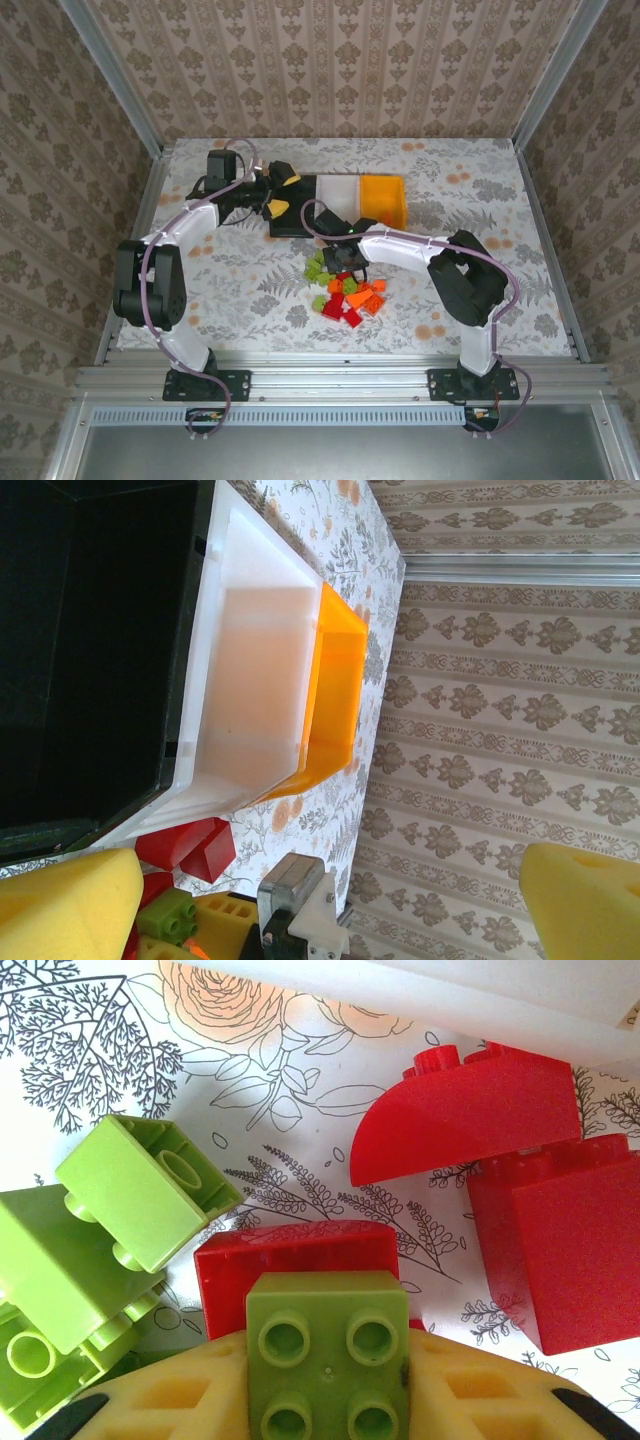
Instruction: Sort the legos into containers by color
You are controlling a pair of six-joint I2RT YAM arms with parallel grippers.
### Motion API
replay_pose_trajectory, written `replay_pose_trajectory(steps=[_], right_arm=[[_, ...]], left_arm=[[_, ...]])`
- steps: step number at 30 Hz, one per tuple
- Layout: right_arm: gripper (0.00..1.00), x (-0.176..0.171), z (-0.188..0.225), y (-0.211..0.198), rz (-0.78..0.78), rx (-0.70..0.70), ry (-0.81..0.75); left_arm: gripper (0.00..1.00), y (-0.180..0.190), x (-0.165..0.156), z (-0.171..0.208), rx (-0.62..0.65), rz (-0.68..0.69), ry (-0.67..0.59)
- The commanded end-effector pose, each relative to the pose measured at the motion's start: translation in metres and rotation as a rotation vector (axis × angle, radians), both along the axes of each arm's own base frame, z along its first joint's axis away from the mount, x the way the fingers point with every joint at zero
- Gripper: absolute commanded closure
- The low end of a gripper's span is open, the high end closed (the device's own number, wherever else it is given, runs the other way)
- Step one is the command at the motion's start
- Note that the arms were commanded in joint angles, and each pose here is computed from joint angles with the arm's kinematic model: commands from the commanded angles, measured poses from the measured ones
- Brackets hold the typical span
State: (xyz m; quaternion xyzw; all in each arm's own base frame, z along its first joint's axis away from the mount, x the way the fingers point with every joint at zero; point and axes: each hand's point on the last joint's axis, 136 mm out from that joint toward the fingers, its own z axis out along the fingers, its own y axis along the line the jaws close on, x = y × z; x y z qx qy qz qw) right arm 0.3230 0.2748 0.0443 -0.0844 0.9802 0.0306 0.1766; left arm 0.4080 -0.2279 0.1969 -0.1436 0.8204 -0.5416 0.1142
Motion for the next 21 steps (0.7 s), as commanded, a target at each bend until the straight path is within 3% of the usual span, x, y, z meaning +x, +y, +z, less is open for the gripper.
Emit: replay_pose_trajectory(steps=[1,13,21], right_arm=[[0.64,-0.005,0.018,-0.012,0.003,-0.032,-0.032],[0.63,0.010,0.078,-0.028,0.006,-0.075,-0.207],[0.62,0.074,0.107,-0.017,-0.008,-0.042,-0.308]], left_arm=[[0.01,0.000,0.002,0.007,-0.012,-0.007,-0.026],[0.01,0.009,0.007,0.004,0.007,0.012,-0.029],[0.01,0.044,0.023,-0.011,0.022,0.111,0.018]])
